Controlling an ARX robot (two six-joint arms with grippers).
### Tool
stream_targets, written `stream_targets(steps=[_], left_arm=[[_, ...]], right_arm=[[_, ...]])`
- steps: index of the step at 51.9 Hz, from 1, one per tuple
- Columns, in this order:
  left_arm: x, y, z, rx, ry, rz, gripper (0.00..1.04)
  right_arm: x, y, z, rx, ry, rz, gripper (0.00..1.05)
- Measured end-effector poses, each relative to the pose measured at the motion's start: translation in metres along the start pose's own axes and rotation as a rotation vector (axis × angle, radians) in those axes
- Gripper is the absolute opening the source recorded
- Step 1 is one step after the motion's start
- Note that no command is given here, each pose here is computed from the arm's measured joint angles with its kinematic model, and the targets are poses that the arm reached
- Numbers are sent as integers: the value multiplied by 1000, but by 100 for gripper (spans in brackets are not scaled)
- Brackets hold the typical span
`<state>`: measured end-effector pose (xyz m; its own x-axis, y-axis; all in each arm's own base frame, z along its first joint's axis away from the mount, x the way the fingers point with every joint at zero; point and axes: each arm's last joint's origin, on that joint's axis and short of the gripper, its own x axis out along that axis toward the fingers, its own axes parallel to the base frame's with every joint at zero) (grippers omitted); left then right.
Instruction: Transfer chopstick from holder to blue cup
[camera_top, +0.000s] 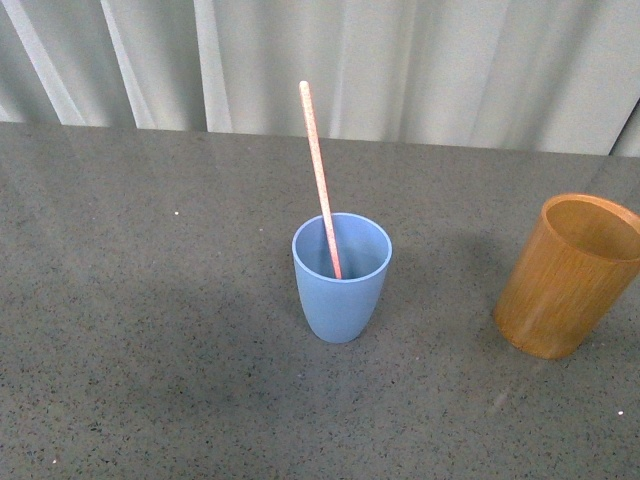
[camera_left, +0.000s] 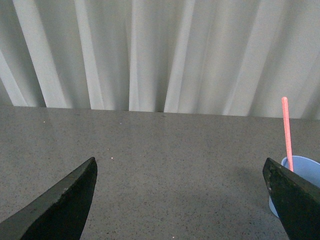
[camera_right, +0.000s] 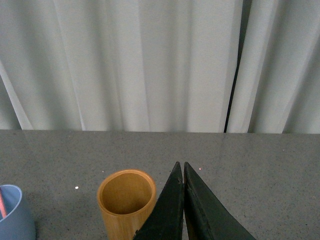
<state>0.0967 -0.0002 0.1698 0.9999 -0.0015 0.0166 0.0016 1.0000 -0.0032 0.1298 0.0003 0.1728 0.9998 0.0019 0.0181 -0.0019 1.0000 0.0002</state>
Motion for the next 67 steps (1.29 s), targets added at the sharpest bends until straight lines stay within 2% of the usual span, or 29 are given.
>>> stream_targets(steps=[67], left_arm=[[0, 0, 0, 0, -1, 0, 98]], right_arm=[[-33, 0, -1, 0, -3, -1, 1]])
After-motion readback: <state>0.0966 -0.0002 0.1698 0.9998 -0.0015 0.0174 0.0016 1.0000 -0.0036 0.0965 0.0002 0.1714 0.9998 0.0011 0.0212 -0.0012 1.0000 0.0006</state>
